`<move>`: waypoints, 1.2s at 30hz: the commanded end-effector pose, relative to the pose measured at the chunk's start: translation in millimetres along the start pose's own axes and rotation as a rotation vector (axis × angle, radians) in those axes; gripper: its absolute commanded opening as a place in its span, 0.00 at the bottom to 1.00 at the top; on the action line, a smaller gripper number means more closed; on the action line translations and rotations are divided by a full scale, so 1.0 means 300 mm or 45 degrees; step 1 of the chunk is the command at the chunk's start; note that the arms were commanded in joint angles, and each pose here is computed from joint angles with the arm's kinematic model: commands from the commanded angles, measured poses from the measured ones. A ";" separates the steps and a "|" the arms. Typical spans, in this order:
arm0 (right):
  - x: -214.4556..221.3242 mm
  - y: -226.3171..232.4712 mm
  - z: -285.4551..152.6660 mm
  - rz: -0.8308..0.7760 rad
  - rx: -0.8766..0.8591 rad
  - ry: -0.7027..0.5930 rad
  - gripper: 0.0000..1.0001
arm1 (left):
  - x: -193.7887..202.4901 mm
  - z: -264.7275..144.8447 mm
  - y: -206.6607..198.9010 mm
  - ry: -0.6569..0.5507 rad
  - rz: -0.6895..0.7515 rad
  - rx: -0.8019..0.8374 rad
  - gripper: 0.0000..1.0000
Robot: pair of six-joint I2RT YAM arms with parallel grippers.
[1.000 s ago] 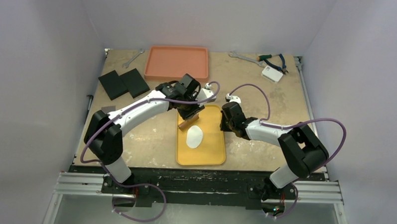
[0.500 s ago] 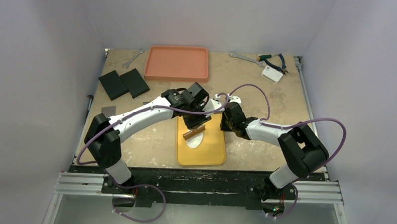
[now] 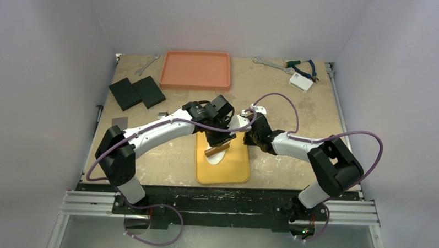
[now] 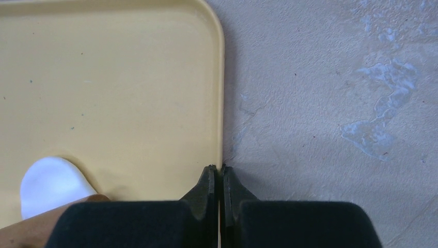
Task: Roll out the dumpling wrappers from the dough
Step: Flatten out the dough on the work surface.
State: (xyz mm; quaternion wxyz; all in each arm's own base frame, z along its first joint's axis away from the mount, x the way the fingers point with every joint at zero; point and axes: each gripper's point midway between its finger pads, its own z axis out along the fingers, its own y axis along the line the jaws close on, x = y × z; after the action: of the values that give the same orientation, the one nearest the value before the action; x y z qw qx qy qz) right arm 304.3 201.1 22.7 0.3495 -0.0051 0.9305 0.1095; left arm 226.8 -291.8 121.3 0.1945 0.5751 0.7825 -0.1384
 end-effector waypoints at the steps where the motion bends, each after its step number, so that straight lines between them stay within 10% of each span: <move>1: 0.017 -0.018 0.006 -0.044 0.029 0.024 0.00 | 0.089 0.051 -0.209 0.114 0.076 0.335 0.00; 36: 0.018 -0.018 0.007 -0.044 0.028 0.025 0.00 | 0.293 -0.022 -0.395 0.264 0.507 0.635 0.00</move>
State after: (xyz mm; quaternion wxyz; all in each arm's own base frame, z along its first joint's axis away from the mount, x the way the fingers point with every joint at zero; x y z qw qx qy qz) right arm 304.3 200.3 22.5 0.3501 -0.0119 0.9306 0.1067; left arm 174.7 -295.1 115.9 0.1806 0.7624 0.6050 -0.1416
